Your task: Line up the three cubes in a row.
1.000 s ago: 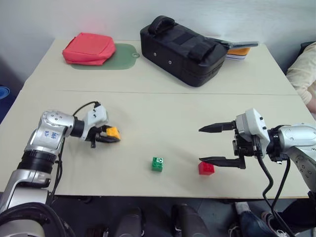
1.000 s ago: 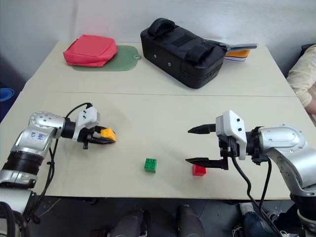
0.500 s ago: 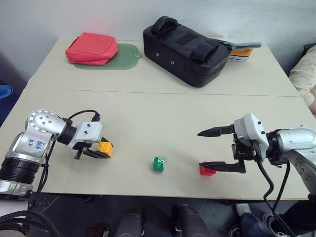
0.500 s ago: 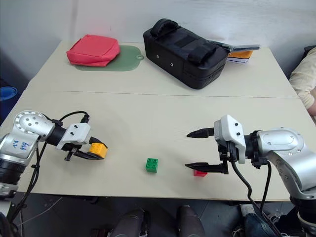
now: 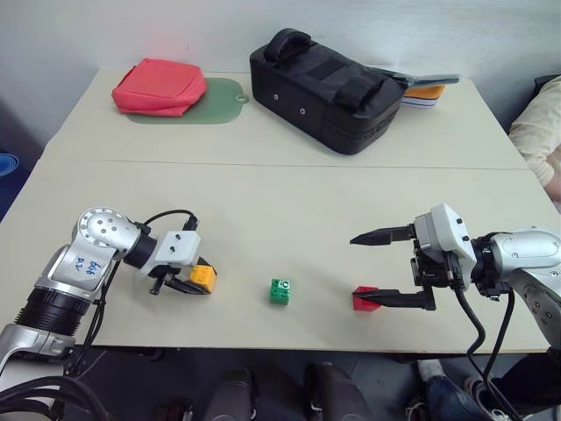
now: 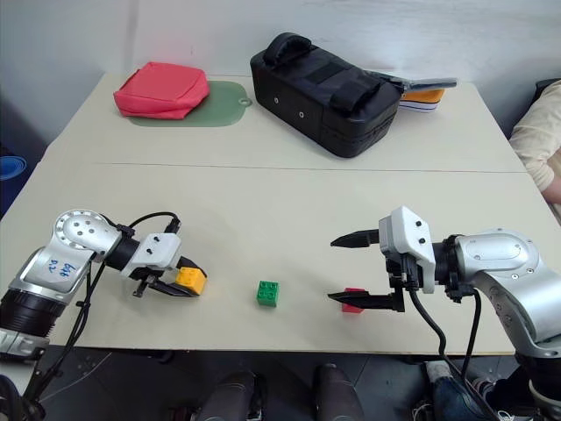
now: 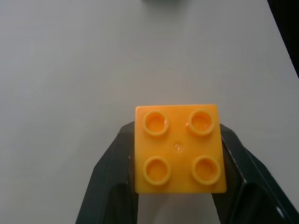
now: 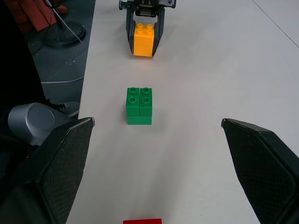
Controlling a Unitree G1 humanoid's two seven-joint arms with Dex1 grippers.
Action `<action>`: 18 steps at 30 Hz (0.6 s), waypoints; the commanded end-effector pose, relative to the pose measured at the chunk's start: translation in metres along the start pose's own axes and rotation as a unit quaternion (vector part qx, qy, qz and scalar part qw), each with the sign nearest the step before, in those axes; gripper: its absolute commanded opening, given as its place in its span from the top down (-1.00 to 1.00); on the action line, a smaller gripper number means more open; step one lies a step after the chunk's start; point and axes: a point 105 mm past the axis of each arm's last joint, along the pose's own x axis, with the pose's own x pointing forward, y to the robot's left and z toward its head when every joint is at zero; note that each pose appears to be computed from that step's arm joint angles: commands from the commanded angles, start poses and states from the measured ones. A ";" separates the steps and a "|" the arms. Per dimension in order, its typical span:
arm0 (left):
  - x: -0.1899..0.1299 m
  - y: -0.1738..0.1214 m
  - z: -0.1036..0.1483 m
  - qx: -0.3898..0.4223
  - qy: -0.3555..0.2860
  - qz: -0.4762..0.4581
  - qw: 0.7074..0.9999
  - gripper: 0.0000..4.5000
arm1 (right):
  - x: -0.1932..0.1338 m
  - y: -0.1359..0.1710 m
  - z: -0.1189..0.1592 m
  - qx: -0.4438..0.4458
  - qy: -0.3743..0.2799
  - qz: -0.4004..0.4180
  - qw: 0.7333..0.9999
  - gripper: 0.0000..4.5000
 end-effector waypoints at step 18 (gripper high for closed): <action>-0.023 -0.013 -0.001 -0.015 -0.021 0.031 0.999 -0.98 | -0.018 0.010 0.008 -0.022 0.008 0.003 1.000 -1.00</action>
